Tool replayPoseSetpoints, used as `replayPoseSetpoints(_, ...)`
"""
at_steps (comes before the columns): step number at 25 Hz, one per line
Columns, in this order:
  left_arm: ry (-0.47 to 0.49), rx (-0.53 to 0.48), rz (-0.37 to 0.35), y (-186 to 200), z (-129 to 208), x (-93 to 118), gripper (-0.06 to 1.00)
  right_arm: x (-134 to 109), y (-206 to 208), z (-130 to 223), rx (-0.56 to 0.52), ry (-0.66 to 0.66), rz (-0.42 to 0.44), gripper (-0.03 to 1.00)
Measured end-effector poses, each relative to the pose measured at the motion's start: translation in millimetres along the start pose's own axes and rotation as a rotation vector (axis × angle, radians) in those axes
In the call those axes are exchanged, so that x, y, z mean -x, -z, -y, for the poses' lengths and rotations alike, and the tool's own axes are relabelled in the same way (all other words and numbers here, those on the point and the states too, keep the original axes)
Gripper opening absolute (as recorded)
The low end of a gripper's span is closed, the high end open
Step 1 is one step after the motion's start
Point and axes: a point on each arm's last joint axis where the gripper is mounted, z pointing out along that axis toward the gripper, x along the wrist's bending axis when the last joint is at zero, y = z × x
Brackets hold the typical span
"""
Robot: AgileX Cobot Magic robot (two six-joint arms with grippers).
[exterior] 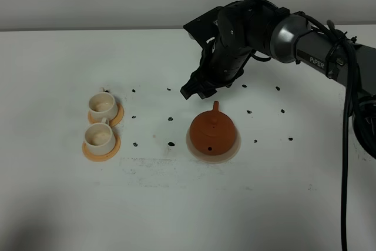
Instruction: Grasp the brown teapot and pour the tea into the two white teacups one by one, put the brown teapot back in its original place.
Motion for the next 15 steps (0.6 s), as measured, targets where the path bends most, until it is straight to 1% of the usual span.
replayPoseSetpoints(7, 0.0, 0.0, 0.0, 0.0, 0.0, 0.0, 0.11, 3.0, -8.6, 6.0, -0.058, 0.062, 0.011, 0.45)
replayPoseSetpoints(15, 0.0, 0.0, 0.0, 0.0, 0.0, 0.0, 0.11, 3.0, -9.6, 6.1, -0.058, 0.066, 0.011, 0.45)
